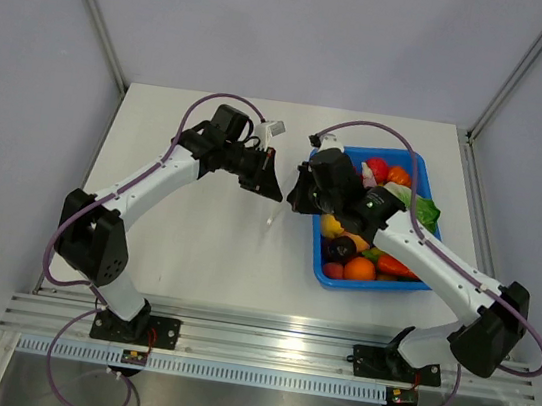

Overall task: Place the food in the zip-top bag and seal the zipper
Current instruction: Open the zipper of the food storage bag at the center of the board.

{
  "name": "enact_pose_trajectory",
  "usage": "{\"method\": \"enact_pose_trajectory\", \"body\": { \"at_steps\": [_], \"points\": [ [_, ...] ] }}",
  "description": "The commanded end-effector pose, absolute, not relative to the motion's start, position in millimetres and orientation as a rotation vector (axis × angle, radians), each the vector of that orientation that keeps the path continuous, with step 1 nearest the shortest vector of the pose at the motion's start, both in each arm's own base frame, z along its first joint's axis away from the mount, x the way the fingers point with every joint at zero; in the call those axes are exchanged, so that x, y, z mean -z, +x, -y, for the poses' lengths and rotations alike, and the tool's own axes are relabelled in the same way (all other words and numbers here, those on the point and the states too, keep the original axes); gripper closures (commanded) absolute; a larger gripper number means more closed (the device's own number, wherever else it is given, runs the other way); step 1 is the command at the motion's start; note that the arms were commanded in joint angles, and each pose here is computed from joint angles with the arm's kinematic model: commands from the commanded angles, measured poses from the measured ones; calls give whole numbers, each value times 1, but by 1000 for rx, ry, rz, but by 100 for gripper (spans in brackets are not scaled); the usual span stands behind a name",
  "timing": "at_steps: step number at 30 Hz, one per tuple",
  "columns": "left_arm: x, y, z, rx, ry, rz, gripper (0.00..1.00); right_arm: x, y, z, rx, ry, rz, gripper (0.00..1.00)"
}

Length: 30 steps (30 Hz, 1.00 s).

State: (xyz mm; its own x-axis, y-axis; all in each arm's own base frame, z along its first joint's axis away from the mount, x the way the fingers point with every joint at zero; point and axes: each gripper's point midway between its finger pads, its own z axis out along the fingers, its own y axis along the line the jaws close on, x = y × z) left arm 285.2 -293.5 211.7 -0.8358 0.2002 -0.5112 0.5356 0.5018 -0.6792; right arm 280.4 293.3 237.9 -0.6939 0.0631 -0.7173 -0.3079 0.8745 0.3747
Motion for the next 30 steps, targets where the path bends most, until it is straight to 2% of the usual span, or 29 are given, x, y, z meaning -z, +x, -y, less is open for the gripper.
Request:
{"method": "enact_pose_trajectory", "body": {
  "at_steps": [1, 12, 16, 24, 30],
  "points": [
    [-229, 286, 293, 1251, 630, -2316, 100, -263, 290, -315, -702, -208, -2186, 100],
    [-234, 282, 293, 1263, 659, -2293, 100, -235, 306, -328, -665, -177, -2237, 100],
    [-238, 279, 293, 1274, 674, -2280, 100, -197, 316, -332, -567, -171, -2334, 100],
    [-244, 273, 294, 1309, 692, -2248, 100, -171, 317, -326, -560, -133, -2377, 100],
    [-242, 270, 295, 1331, 698, -2248, 100, -179, 312, -334, -745, -107, -2330, 100]
  ]
}}
